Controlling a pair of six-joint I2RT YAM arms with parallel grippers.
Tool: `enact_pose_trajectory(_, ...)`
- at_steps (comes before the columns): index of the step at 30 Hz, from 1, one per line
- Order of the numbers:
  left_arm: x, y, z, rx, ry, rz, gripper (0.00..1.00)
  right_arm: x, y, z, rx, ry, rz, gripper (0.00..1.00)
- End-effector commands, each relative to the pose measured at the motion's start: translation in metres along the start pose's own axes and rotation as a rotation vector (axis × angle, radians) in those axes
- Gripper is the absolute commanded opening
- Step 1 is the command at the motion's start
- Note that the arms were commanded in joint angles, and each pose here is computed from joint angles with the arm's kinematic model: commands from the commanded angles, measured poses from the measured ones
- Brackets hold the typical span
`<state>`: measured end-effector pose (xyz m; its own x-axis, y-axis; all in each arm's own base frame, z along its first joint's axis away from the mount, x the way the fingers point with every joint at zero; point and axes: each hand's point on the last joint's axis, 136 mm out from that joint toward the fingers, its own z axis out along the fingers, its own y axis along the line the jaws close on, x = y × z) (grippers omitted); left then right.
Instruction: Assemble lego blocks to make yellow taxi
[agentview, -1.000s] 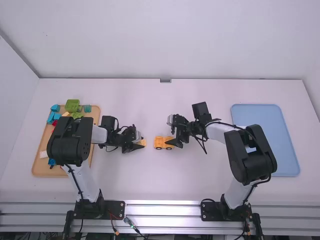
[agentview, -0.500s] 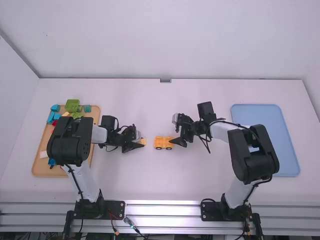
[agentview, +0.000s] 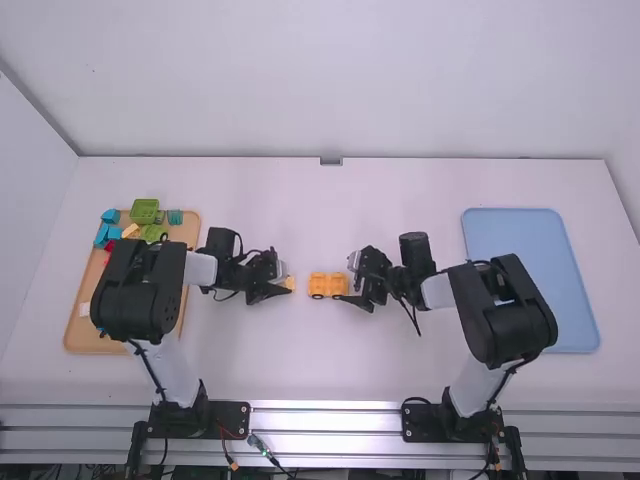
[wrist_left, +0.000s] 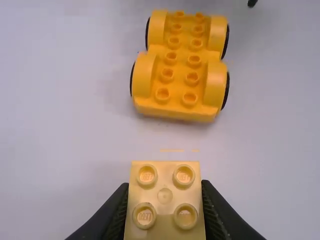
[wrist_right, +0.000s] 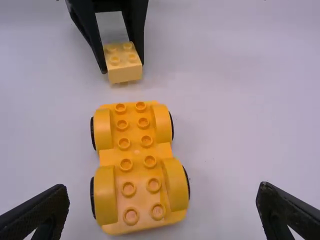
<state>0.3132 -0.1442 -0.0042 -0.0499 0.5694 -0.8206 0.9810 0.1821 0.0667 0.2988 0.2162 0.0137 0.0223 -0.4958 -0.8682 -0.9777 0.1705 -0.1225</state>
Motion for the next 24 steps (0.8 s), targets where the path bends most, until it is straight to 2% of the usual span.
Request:
enact_pose_trajectory(1,-0.022,-0.001,-0.002,0.005,-0.031,0.046,0.18,0.002,0.007,0.006,-0.035,-0.03,0.02,0.99)
enact_pose_trajectory(6,-0.042,-0.006,-0.003,0.029,-0.107,0.077,0.18,0.017,-0.002,0.023,-0.069,-0.033,0.056,0.99)
enact_pose_trajectory(10,-0.054,-0.006,-0.005,0.045,-0.163,0.088,0.18,0.013,0.002,0.031,-0.148,-0.118,0.026,0.99)
enact_pose_trajectory(13,-0.062,-0.007,-0.002,0.062,-0.183,0.102,0.17,0.014,0.0,0.034,-0.158,-0.129,0.017,0.99)
enact_pose_trajectory(17,-0.074,-0.008,0.009,0.081,-0.167,0.11,0.17,0.014,0.001,0.036,-0.157,-0.124,0.008,0.99)
enact_pose_trajectory(22,-0.079,-0.007,0.039,0.057,-0.074,0.135,0.04,0.019,0.005,0.043,-0.155,-0.084,0.008,0.99)
enact_pose_trajectory(24,-0.079,-0.005,0.042,0.049,-0.07,0.132,0.04,0.019,0.007,0.045,-0.158,-0.081,0.004,0.98)
